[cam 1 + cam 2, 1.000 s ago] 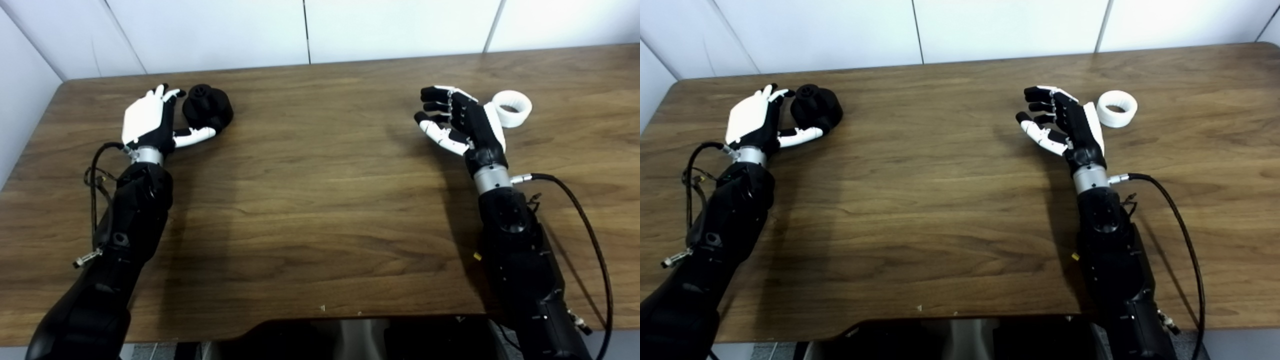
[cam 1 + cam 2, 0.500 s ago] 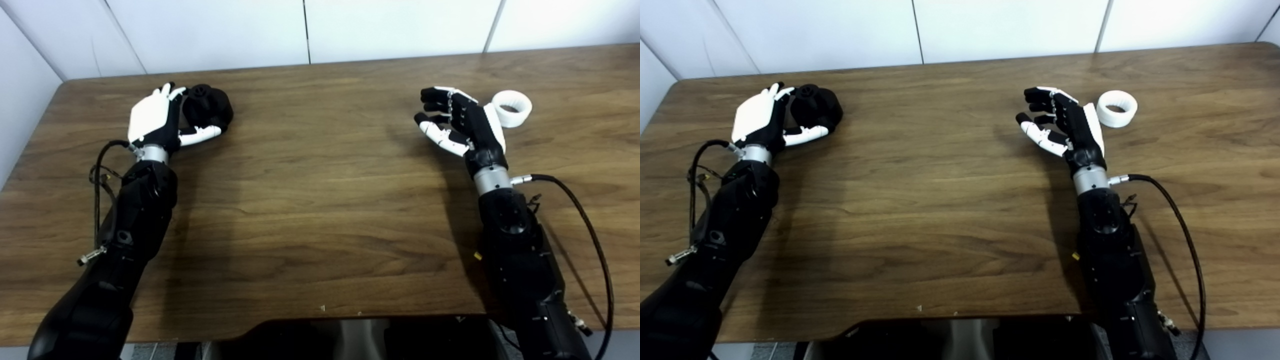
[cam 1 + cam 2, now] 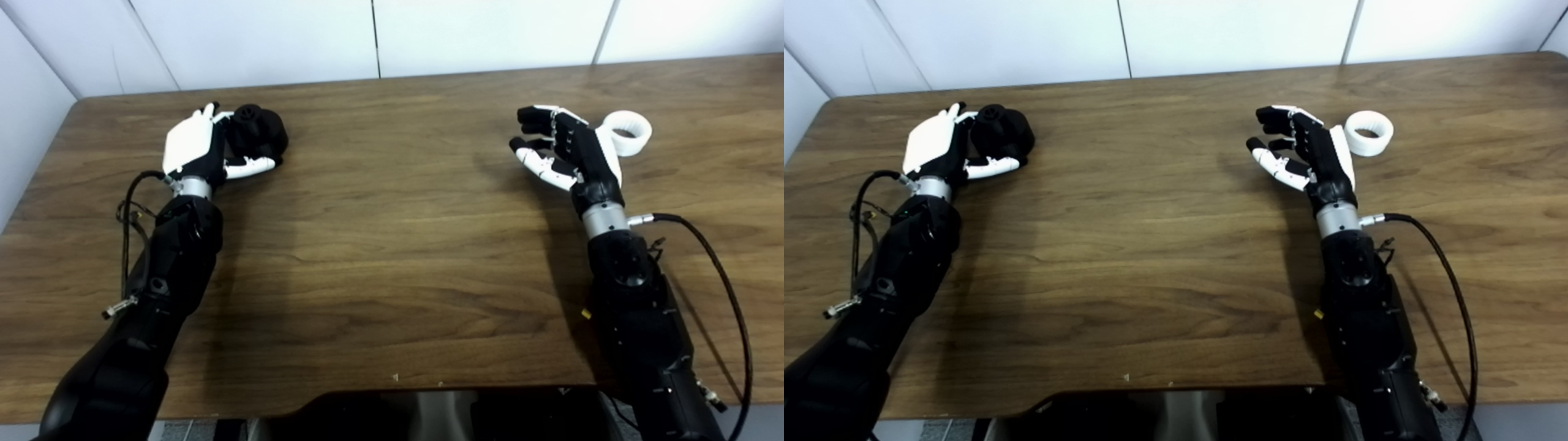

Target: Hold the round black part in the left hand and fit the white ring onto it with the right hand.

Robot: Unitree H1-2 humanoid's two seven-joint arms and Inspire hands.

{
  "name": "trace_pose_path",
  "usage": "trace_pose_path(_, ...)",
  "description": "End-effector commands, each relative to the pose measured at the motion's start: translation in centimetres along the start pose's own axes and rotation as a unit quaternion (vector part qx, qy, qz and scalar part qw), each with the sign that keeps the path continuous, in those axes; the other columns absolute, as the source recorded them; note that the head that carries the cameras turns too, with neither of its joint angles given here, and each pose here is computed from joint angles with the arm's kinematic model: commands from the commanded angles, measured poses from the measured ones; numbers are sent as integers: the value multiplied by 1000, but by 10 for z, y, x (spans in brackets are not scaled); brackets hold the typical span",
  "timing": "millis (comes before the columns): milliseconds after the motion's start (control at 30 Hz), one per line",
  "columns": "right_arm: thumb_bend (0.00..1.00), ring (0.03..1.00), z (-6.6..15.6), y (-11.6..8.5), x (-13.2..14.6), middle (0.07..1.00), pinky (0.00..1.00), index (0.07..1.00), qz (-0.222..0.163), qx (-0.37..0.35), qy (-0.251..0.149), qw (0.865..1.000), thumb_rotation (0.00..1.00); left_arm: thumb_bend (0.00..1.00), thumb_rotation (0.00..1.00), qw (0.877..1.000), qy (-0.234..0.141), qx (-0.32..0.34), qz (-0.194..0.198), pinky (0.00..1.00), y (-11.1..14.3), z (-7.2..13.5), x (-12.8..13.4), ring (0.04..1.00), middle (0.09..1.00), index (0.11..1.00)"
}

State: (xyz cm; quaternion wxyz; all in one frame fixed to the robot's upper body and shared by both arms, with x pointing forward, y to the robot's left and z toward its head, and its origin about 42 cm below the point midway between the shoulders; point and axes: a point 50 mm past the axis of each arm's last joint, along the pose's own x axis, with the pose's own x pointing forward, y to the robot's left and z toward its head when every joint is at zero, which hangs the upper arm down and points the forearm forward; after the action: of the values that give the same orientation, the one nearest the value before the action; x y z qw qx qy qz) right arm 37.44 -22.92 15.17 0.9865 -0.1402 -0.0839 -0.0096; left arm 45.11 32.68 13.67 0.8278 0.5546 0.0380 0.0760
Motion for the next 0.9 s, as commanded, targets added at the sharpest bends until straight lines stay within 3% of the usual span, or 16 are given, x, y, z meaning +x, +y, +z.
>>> trace_pose_path(0, 499, 737, 24, -7, 11, 726, 657, 677, -6, 3, -57, 998, 213, 1000, 452, 999, -18, -6, 43, 1000, 23, 13, 17, 1000, 1000, 726)
trace_pose_path(300, 504, 737, 24, -10, 12, 730, 663, 675, -6, 8, -52, 999, 219, 977, 382, 999, -10, -6, 46, 1000, 19, 9, 16, 1000, 1000, 684)
trace_pose_path(533, 503, 766, 25, -11, 12, 741, 707, 679, -2, 9, -52, 999, 222, 957, 414, 999, -8, -11, 45, 1000, 19, 6, 14, 1000, 1000, 683)
trace_pose_path(867, 504, 761, 26, -11, 13, 744, 689, 677, -4, 7, -50, 999, 212, 929, 290, 998, -17, -28, 50, 1000, 14, 9, 11, 1000, 1000, 630)
